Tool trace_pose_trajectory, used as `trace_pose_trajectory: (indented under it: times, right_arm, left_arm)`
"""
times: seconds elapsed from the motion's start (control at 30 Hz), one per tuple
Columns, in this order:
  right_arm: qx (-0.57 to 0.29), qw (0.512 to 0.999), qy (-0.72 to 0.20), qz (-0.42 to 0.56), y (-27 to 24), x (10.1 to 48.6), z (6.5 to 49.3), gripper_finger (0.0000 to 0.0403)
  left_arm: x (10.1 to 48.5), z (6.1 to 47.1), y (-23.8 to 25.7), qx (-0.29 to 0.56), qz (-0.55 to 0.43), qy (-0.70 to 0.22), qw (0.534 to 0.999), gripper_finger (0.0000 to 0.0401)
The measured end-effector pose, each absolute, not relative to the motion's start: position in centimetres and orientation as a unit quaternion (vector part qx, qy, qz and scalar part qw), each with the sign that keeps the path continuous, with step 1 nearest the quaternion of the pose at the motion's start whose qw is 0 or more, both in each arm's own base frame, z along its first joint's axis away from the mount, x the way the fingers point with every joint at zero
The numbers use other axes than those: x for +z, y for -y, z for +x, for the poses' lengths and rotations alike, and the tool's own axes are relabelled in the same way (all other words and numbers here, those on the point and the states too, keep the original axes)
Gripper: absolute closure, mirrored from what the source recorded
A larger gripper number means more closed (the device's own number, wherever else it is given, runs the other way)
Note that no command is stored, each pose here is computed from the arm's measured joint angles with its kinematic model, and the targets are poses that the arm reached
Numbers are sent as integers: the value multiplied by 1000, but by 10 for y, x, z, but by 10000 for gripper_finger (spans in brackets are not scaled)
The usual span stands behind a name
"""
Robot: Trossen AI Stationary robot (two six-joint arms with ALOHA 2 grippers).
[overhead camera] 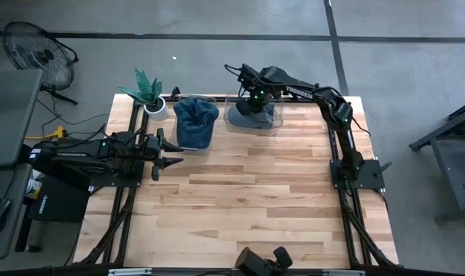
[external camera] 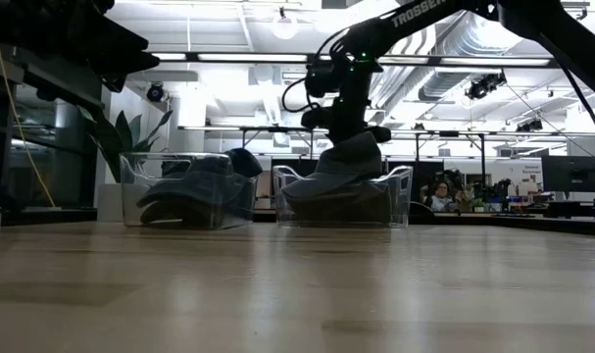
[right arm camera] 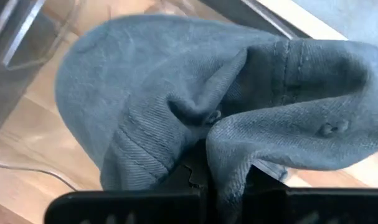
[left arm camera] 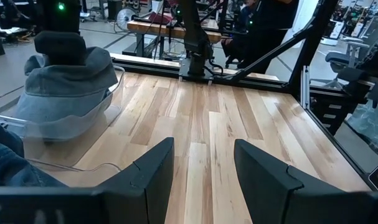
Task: Pick & Place hat
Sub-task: Put the gray cap into the right transparent bin
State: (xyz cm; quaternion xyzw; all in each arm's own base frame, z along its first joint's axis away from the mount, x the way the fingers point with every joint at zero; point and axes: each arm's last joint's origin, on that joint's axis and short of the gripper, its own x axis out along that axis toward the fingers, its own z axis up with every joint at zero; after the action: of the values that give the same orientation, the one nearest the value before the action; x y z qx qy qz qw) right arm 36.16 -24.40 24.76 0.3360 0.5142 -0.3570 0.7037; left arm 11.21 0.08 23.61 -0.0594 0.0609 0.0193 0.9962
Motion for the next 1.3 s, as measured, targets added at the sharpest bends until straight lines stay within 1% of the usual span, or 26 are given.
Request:
trace_pose_trajectory:
  times: [0.43,0.57,0.63,0.77,1.1,1.2,1.3]
  right_arm:
    - [-370,674,-548,330,241,244,355,403]
    - [-375,678,-545,319,243,244,355,401]
    - [-373,681,-546,315,243,244,355,394]
    - [-374,683,-549,305,243,245,355,359]
    - [-364,689,-545,310,248,253,348,225]
    - [-365,695,-537,309,249,262,343,198]
    - [-368,702,-527,307,249,273,337,183]
  left_arm:
    - [236,112,-1,19,-60,-61,996,235]
    - [235,112,-1,19,-60,-65,996,235]
    - [235,112,-1,19,-63,-66,996,235]
    - [235,112,-1,19,-65,-68,995,235]
    - [235,112,-1,19,-67,-69,995,235]
    - [234,112,-1,19,-67,-69,995,235]
    - [235,112,-1,19,-67,-69,995,235]
